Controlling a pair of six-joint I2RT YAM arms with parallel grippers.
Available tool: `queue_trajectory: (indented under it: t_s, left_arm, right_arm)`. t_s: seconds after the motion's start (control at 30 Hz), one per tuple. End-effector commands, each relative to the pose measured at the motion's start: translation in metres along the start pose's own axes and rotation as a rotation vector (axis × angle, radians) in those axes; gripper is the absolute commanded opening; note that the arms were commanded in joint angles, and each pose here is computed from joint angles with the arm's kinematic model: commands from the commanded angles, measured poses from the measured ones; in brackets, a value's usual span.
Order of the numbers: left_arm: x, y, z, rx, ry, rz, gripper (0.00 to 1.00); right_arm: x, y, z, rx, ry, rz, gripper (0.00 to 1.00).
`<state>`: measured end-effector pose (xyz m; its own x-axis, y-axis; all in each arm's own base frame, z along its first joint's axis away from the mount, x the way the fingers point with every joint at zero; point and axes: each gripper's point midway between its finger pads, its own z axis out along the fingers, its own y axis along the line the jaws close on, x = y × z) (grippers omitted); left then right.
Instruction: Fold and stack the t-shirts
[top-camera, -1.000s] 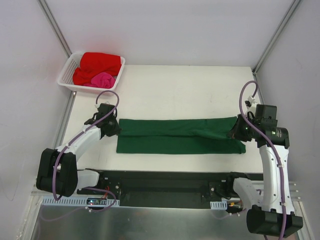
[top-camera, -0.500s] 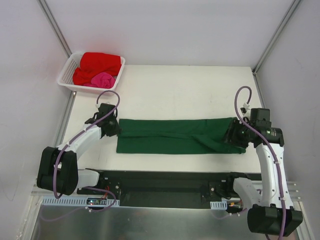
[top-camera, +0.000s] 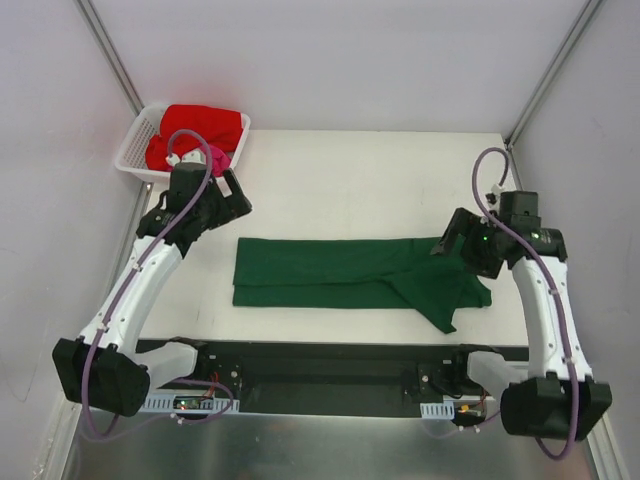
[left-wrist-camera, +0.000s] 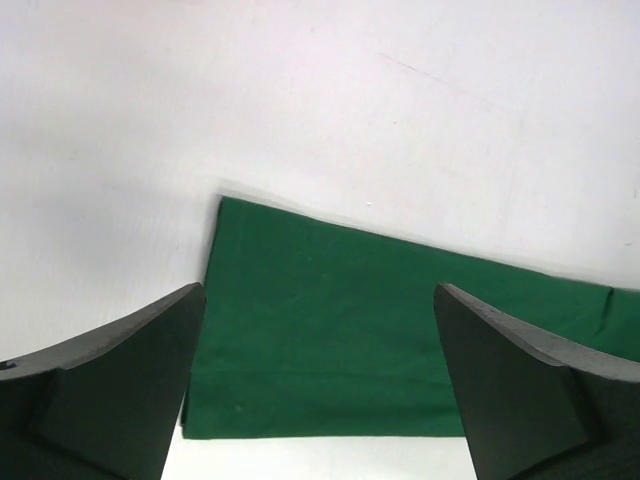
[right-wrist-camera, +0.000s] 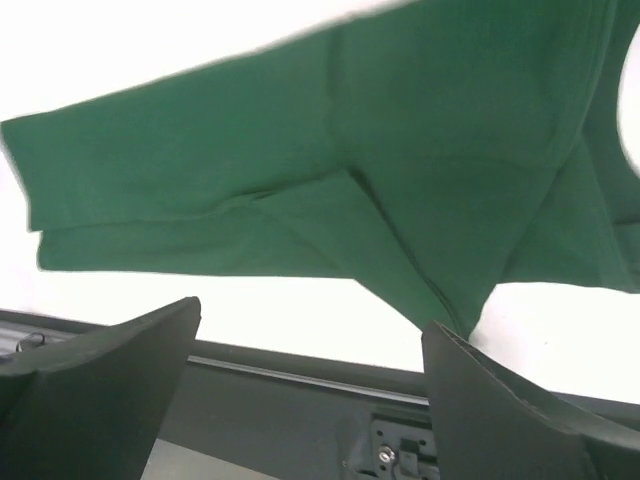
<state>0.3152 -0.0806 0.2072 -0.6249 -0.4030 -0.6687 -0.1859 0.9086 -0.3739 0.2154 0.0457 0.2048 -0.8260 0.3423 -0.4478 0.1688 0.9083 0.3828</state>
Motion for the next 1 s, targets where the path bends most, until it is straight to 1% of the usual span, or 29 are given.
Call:
queue_trajectory:
  t_s: [0.0,0.03,0.1,0.17,0.23,0.27,0.33,0.4,0.5,0.63,0.73,0.77,0.83,0.87,0.9,0.97]
  left_arm:
    - [0.042,-0.009,0.022,-0.004,0.193,-0.013,0.97]
    - [0.05,-0.011,0.028,-0.012,0.216,-0.016,0.96]
    - [0.066,-0.018,0.044,-0.023,0.267,-0.036,0.94]
    - [0.083,-0.016,0.057,-0.047,0.312,-0.079,0.91]
    - [0.093,-0.013,0.067,-0.067,0.332,-0.113,0.9]
    - [0.103,-0.008,0.073,-0.093,0.36,-0.134,0.88]
    - [0.109,-0.004,0.079,-0.116,0.371,-0.143,0.84]
    - [0.116,0.001,0.084,-0.135,0.389,-0.149,0.83]
    - [0.122,0.004,0.087,-0.146,0.404,-0.146,0.82]
    - [0.13,0.008,0.09,-0.16,0.423,-0.148,0.82]
    - [0.129,0.004,0.087,-0.146,0.417,-0.125,0.81]
    - [0.126,-0.005,0.086,-0.117,0.407,-0.082,0.82]
    - [0.122,-0.02,0.083,-0.067,0.4,-0.021,0.82]
    - [0.119,-0.037,0.08,-0.015,0.394,0.042,0.82]
    - [0.119,-0.046,0.079,0.009,0.396,0.068,0.82]
    - [0.119,-0.064,0.078,0.05,0.393,0.116,0.82]
  right_arm:
    - [-0.005,-0.009,0.067,0.043,0.028,0.143,0.96]
    - [-0.012,-0.01,0.077,0.053,0.017,0.149,0.97]
    - [-0.015,-0.012,0.096,0.083,0.069,0.143,0.98]
    - [-0.01,-0.007,0.105,0.095,0.113,0.099,0.98]
    - [-0.005,-0.007,0.119,0.11,0.154,0.066,0.99]
    - [-0.001,-0.003,0.124,0.103,0.173,0.05,0.99]
    - [0.005,-0.002,0.138,0.103,0.201,0.04,0.93]
    - [0.01,-0.001,0.147,0.111,0.22,0.025,0.92]
    - [0.023,0.004,0.152,0.099,0.27,0.009,0.88]
    - [0.042,0.004,0.15,0.11,0.298,-0.047,0.85]
    - [0.053,0.0,0.14,0.136,0.336,-0.021,0.84]
    - [0.052,-0.001,0.134,0.15,0.33,-0.014,0.84]
    - [0.052,-0.003,0.107,0.195,0.293,0.041,0.82]
    - [0.052,-0.01,0.098,0.235,0.268,0.064,0.82]
    - [0.06,-0.015,0.079,0.252,0.257,0.09,0.82]
    - [0.071,-0.025,0.065,0.294,0.241,0.179,0.82]
